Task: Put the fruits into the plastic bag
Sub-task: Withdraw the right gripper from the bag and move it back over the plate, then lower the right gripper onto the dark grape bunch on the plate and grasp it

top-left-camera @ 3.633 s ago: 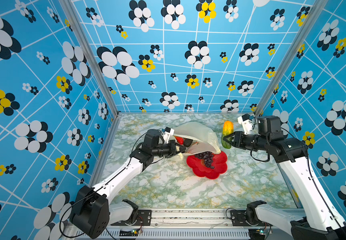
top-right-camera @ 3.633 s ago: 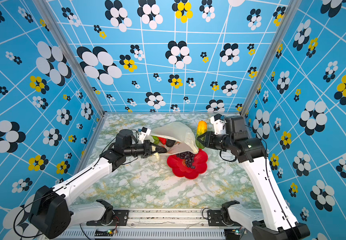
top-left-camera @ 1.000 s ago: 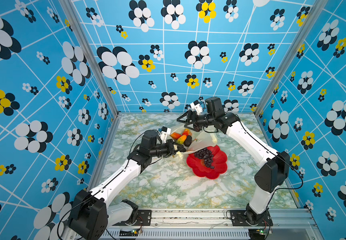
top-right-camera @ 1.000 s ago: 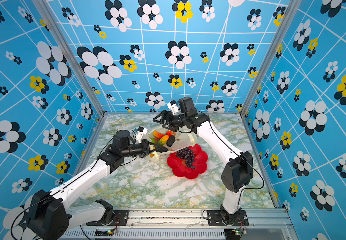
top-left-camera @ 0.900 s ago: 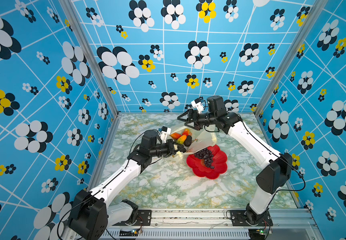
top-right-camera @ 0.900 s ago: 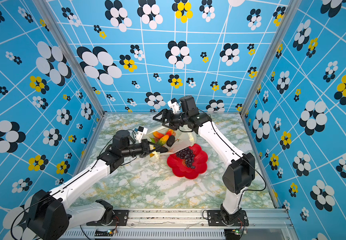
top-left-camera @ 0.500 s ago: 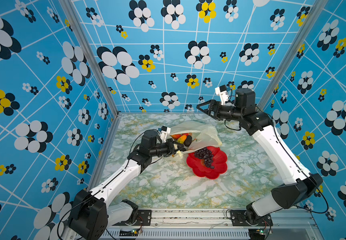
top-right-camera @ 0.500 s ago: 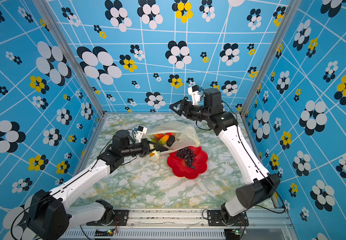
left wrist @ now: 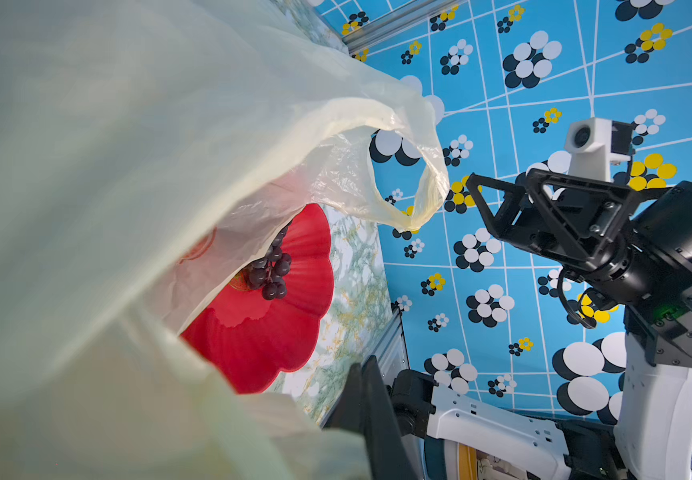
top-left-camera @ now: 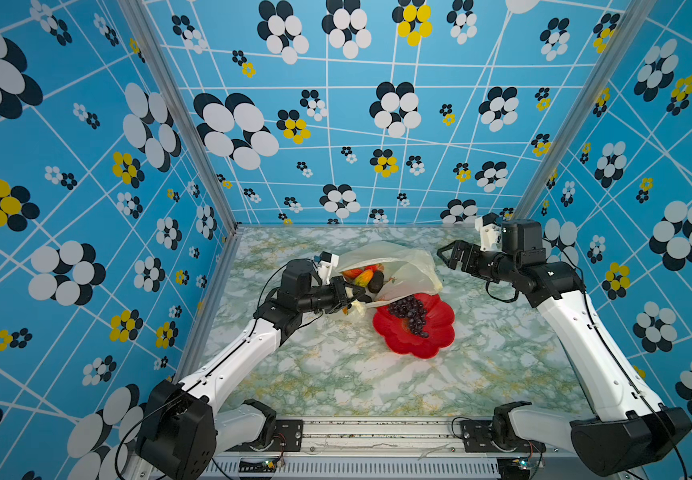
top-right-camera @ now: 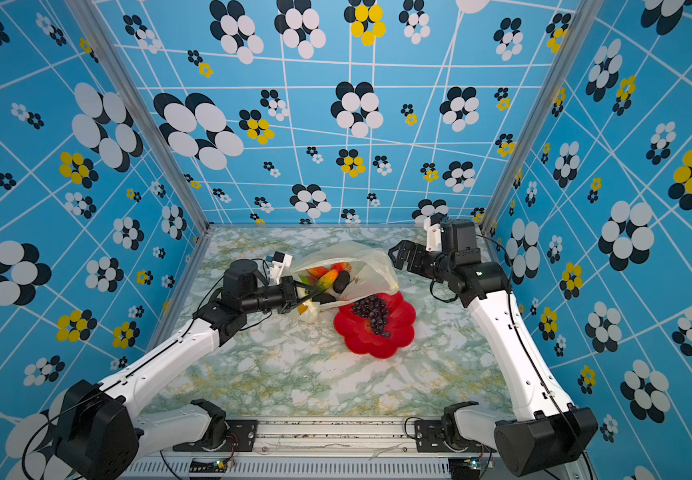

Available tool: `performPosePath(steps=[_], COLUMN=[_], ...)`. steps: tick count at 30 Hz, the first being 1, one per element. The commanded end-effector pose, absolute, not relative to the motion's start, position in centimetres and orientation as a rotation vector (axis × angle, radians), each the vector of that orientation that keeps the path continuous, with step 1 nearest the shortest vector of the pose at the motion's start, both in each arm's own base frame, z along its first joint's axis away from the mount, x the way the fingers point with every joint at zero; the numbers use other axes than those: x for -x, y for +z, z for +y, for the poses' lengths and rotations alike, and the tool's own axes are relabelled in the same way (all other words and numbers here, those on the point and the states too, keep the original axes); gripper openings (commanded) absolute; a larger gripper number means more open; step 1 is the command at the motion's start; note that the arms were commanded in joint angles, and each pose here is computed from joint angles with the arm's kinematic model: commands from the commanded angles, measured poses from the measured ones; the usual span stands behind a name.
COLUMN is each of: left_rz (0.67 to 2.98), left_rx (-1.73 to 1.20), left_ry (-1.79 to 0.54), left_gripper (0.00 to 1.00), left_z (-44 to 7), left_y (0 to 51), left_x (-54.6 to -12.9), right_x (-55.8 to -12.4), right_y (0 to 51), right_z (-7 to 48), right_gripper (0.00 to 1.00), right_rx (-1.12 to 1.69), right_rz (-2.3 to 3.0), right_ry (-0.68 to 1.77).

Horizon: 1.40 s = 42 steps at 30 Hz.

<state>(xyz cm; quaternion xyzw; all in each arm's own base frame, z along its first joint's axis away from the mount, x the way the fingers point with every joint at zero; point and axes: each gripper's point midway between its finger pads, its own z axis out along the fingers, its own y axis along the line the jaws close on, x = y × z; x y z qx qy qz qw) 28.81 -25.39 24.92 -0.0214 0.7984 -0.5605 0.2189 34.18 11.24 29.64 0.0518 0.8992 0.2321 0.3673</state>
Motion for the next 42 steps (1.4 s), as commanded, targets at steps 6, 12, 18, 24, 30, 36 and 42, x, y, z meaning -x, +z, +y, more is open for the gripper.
performPosePath(steps=[6,12,18,24,30,36,42], left_rz=[2.166,2.161,2.156,2.153,2.153,2.155,2.146], left_rx=[0.033,0.033,0.034,0.033,0.029,0.026,0.018], left_ry=[-1.538,-1.537,-1.533,-1.535,-1.534,-1.526,-1.530], left_gripper=[0.00,0.00,0.00,0.00,0.00,0.00,0.00], left_z=[-25.0,-24.9,-24.9,-24.9,-24.9,-24.8,-25.0], left_y=[26.3,26.5,26.8,26.9,27.1,27.2,27.4], left_x=[-28.7,-28.7,-28.8,-29.0,-28.9,-28.9,-29.3], right_x=[-33.2,-32.8,-32.4,-32.0,-31.2,-30.4,-25.1], right_y=[26.2,24.3,21.7,18.9,17.8,28.5,33.3], right_z=[9.1,9.1,10.2,10.4,8.5,9.9,17.4], right_gripper=[0.99,1.00,0.99,0.99,0.99,0.95,0.91], right_rx=[-0.136,-0.131,-0.123,-0.119,-0.171,-0.014,0.476], right_rz=[2.424,2.473,2.549,2.640,2.694,2.270,2.101], right_ry=[0.426,0.419,0.488,0.487,0.341,0.491,0.685])
